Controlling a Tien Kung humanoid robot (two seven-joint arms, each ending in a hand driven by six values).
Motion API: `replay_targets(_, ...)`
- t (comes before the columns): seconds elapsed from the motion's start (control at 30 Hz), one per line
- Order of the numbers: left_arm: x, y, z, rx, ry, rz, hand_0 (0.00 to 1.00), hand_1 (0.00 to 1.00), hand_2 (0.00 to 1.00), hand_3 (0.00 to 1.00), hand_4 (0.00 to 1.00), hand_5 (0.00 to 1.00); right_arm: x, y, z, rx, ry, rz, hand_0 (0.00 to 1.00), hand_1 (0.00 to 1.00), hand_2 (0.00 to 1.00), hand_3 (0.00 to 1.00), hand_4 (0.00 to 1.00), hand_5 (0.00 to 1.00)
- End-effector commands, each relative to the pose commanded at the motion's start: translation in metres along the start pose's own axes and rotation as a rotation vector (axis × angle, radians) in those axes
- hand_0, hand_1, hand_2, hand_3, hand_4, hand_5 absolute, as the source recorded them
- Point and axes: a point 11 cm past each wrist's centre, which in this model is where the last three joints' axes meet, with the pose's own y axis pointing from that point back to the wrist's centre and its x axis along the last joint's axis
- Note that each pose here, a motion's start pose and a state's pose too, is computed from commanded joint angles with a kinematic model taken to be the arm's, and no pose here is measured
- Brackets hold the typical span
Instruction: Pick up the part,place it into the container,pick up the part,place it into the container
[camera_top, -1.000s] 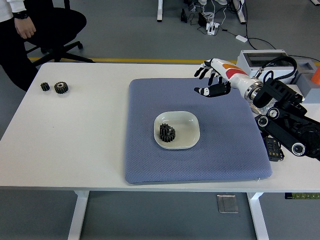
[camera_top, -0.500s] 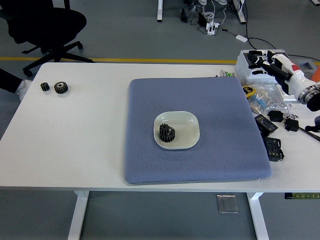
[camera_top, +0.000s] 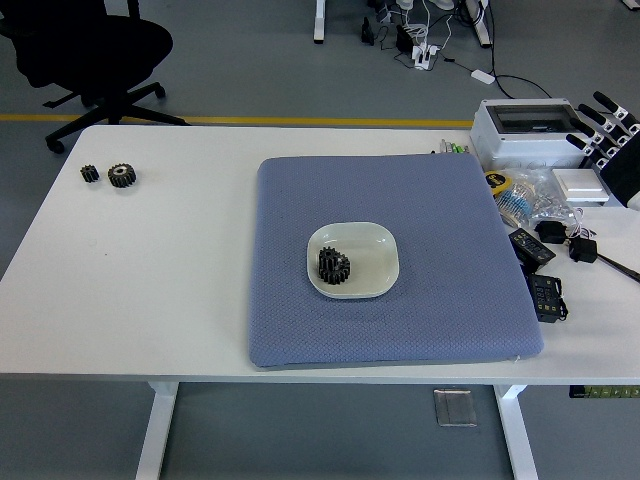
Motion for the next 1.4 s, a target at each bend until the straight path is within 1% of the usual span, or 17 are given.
replay_targets(0.2, 0.000, 0.000, -0.002, 0.003, -0.004, 0.000, 0.632, 0.610, 0.666, 0.557, 0.649, 0.568, 0.016, 0.005, 0.006, -0.003, -0.016, 0.043, 0.895, 0.827, 0.857, 0.868, 0.998, 0.965)
replay_targets(0.3, 0.000, 0.000, -0.002, 0.003, -0.003, -0.001, 0.632, 0.610, 0.666, 0.557, 0.649, 0.568, 0.019, 0.007, 0.006, -0.002, -0.018, 0.050, 0.895, 0.827, 0.857, 0.868, 0.998, 0.965)
replay_targets(0.37, -0.001, 0.000, -0.002, 0.003, -0.003, -0.001, 0.631, 0.614, 0.662, 0.557, 0.649, 0.569, 0.021, 0.008, 0.006, -0.005, -0.017, 0.055, 0.892, 0.825, 0.856, 0.867, 0.998, 0.983)
replay_targets(0.5, -0.002, 0.000, 0.001, -0.002, 0.000, -0.004, 0.631, 0.614, 0.662, 0.557, 0.649, 0.569, 0.023, 0.009, 0.006, -0.016, -0.008, 0.058, 0.892, 0.825, 0.856, 0.867, 0.998, 0.983)
replay_targets(0.83, -0.004, 0.001, 0.008, -0.013, 0.007, -0.009, 0.629, 0.618, 0.659, 0.557, 0.645, 0.566, 0.026, 0.011, 0.001, -0.012, -0.001, 0.054, 0.882, 0.819, 0.854, 0.857, 0.998, 0.984)
replay_targets(1.2, -0.006, 0.002, 0.007, -0.012, 0.010, -0.014, 0.630, 0.629, 0.657, 0.557, 0.644, 0.566, 0.024, 0.013, 0.001, -0.022, 0.100, 0.033, 0.879, 0.814, 0.846, 0.856, 0.998, 0.991)
replay_targets(1.4, -0.007, 0.002, 0.006, -0.012, 0.013, -0.018, 0.629, 0.633, 0.657, 0.557, 0.643, 0.565, 0.026, 0.013, -0.001, -0.016, 0.102, 0.036, 0.876, 0.811, 0.841, 0.864, 0.998, 0.993)
